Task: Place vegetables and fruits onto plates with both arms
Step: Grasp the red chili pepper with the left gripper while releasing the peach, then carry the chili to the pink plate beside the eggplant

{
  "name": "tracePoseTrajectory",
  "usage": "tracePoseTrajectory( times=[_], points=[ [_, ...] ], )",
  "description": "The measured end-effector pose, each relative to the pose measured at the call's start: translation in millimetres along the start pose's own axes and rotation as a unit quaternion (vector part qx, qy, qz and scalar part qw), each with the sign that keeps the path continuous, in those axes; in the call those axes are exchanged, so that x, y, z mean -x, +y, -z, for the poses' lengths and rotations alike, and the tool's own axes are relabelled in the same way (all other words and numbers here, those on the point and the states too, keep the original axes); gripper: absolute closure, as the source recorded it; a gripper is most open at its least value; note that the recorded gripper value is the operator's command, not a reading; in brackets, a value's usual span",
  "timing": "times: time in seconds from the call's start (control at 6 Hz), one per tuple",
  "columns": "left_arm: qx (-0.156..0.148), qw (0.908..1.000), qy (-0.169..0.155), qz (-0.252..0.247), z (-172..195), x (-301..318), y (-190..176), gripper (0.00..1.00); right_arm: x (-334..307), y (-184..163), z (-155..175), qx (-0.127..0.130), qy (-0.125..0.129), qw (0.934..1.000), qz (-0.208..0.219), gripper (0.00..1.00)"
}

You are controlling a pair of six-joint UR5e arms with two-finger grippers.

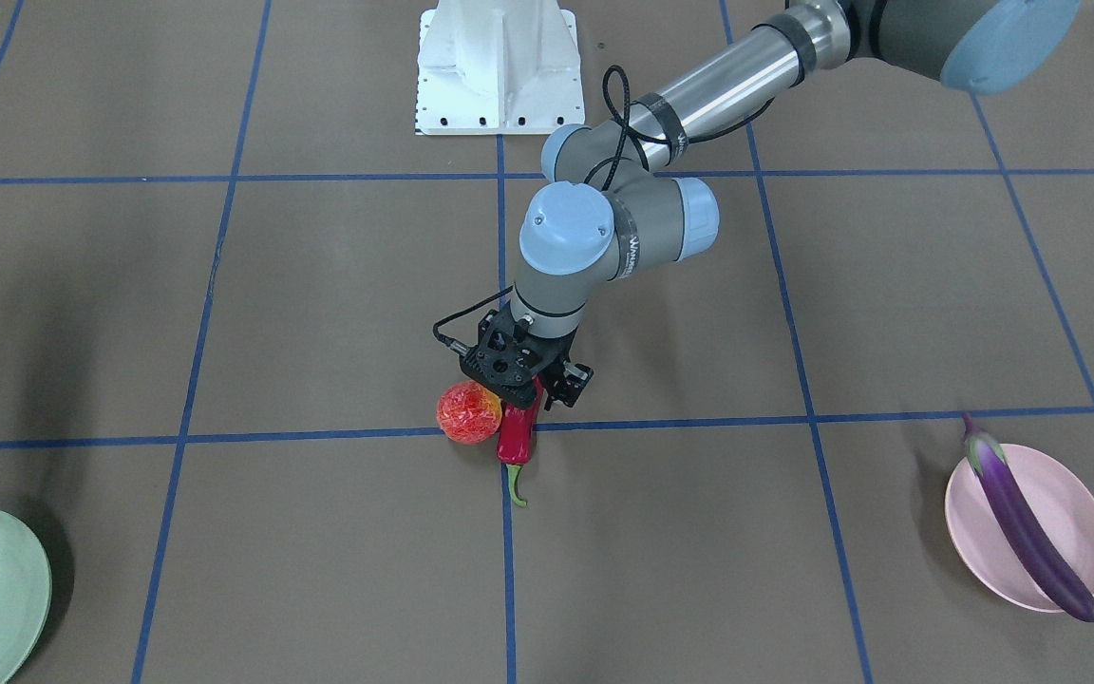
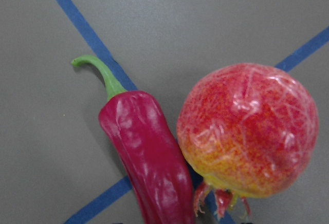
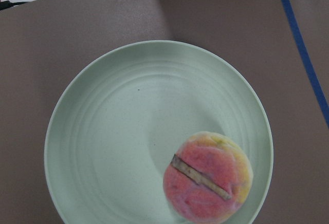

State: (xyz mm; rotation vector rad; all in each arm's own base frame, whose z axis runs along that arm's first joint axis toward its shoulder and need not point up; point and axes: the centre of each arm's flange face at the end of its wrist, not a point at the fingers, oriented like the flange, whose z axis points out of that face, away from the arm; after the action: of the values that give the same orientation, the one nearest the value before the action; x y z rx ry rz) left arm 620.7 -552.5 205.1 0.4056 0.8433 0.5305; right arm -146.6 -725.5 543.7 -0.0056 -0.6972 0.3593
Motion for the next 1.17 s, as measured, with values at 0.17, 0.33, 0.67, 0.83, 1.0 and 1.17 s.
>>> tracePoseTrajectory(
  times=[0.17,0.33,0.67,0.83,1.0,1.17],
  points=[
    [0.004,1.0,-0.002,-0.002,-4.4,0.8,1.2,0.68,-2.8,1.5,-1.3,0.0,0.001,1.0,0.001,0.0],
    [0.006,1.0,-0.002,-0.003,-7.2,1.1,2.2,1.0,-4.6,2.3,-2.2,0.001,0.001,1.0,0.001,0.0],
    [0.004,1.0,-0.002,-0.003,-4.0,2.3,-0.4,1.0,-5.8,2.5,-2.9,0.0,0.002,1.0,0.002,0.0],
    [-0.007,1.0,0.001,-0.002,10.7,7.4,-6.5,1.0,-5.9,2.5,-3.2,0.0,0.003,1.0,0.002,0.0],
    [-0.017,0.9998,0.005,0.009,30.1,32.6,-5.6,1.0,-5.5,2.8,-3.4,0.0,0.002,1.0,0.003,0.0],
    [-0.018,0.9991,-0.001,0.038,42.4,86.1,6.6,1.0,-5.2,3.4,-2.8,-0.001,0.001,1.0,0.003,0.0]
  ],
)
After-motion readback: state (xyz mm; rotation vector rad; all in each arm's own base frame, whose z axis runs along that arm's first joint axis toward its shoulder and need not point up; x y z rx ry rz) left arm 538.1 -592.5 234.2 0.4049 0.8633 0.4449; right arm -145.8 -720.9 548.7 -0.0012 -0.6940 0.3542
